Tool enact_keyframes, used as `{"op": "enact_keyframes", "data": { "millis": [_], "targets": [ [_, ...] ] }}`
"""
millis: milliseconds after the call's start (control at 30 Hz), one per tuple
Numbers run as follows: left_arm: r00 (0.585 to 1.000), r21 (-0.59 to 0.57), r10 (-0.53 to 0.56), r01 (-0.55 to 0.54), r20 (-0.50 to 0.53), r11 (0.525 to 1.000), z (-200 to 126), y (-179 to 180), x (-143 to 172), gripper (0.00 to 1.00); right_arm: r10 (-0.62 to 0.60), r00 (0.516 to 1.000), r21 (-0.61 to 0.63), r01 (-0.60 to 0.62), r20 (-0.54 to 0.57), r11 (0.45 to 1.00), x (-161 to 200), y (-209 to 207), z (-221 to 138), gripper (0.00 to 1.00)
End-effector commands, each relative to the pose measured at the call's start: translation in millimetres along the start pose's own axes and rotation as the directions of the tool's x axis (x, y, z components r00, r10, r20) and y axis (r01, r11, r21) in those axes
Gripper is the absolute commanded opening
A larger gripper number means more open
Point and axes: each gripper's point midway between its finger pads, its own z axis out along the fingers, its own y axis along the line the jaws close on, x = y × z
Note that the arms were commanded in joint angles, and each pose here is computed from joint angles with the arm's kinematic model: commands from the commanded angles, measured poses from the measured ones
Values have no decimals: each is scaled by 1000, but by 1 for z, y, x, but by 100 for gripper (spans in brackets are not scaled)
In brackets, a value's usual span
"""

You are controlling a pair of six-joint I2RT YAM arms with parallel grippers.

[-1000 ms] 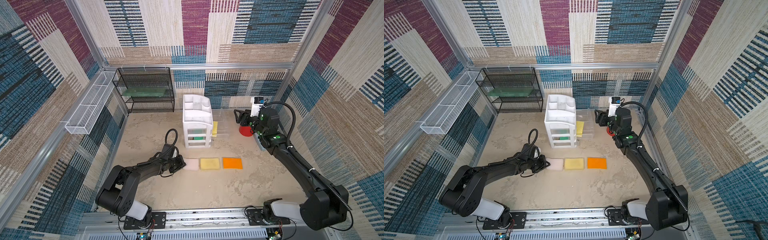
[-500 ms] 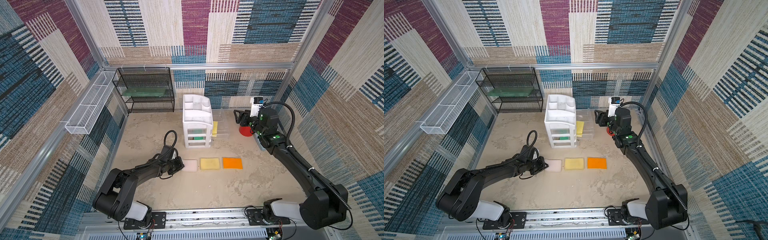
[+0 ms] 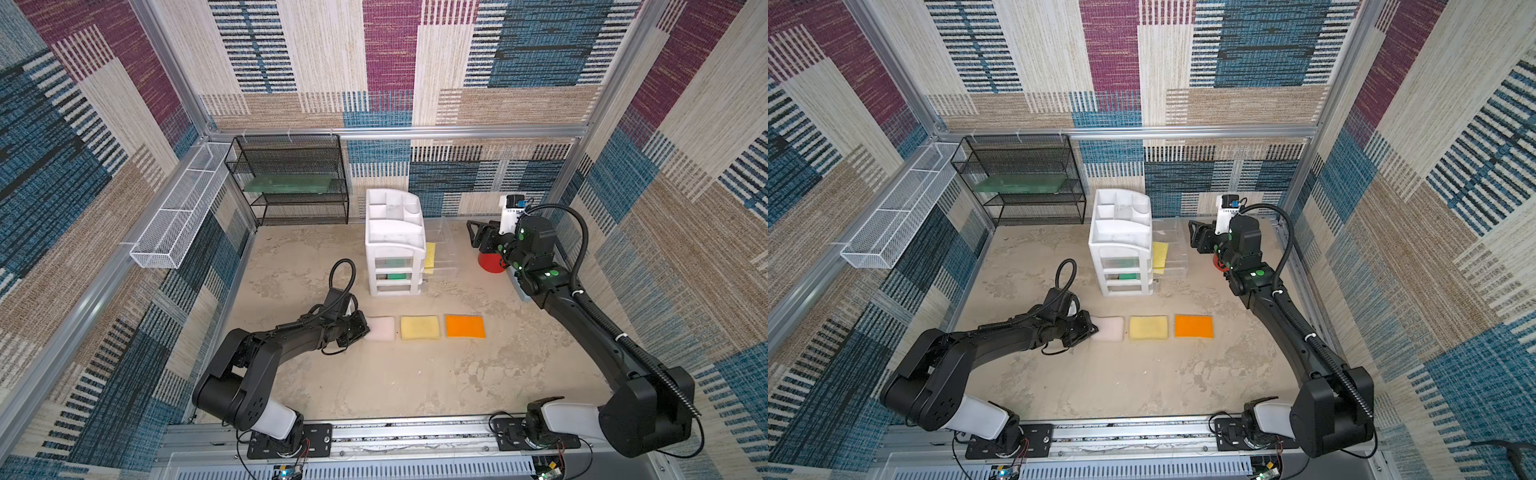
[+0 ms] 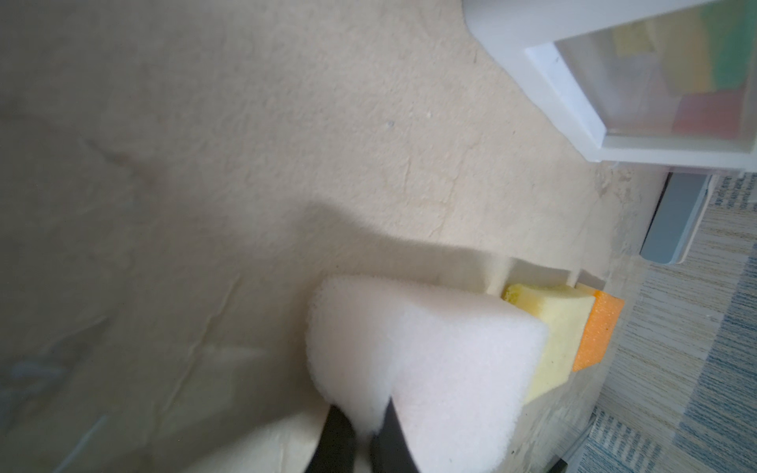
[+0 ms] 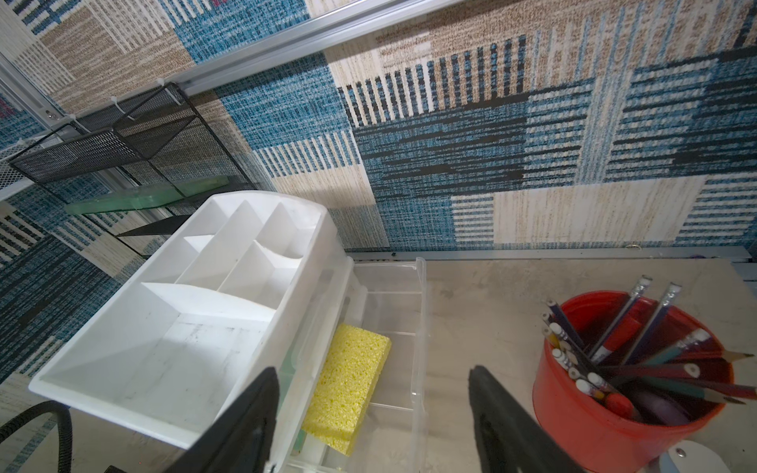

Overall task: Take the sponge out of the drawer
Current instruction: Place the sponge at the center of the board.

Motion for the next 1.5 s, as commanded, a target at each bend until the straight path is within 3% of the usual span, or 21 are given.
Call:
{"op": "enact_keyframes", "data": {
  "millis": [0, 200, 567, 833, 900, 933, 967, 1100, 1167, 1300, 1467],
  "targets": [
    [1000, -59, -3, 3, 10, 998, -1, 11, 0, 5, -5, 1000, 14, 5, -2, 1000, 0, -2, 1, 75],
    [1000, -57, -1, 2, 26, 998, -7, 11, 0, 8, -3, 1000, 11, 3, -8, 1000, 2, -2, 1, 75],
    [999, -77, -17, 20, 43, 997, -11, 16, -1, 32, -7, 1000, 16, 7, -15, 1000, 3, -3, 2, 75],
    [998, -140, 3, 7, 70, 990, -27, 21, -4, 63, -7, 1000, 13, 7, -18, 1000, 5, -3, 2, 75],
    [997, -157, 14, -1, 81, 988, -32, 21, -7, 78, -7, 1000, 10, 7, -20, 1000, 5, -2, 2, 75],
    [996, -165, 23, -8, 90, 986, -35, 20, -9, 78, -5, 1000, 13, 6, -22, 1000, 6, -3, 3, 75],
    [994, -177, 31, -13, 101, 984, -40, 19, -11, 88, 1, 1000, 23, 0, -25, 1000, 7, -5, 3, 75],
    [980, -204, 103, -68, 170, 977, -72, 4, -28, 93, 25, 998, 68, -21, -61, 997, 14, -13, 11, 76],
    [961, -191, 158, -116, 225, 975, -95, -14, -40, 100, 34, 994, 56, -28, -103, 998, 22, -12, 18, 76],
    [890, -85, 269, -256, 369, 963, -141, -71, -67, 100, 68, 982, 48, -61, -178, 997, 41, -10, 36, 76],
    [773, 95, 375, -485, 513, 869, -190, -157, -86, 100, 88, 951, 45, -78, -296, 996, 72, 2, 61, 74]
  ]
}}
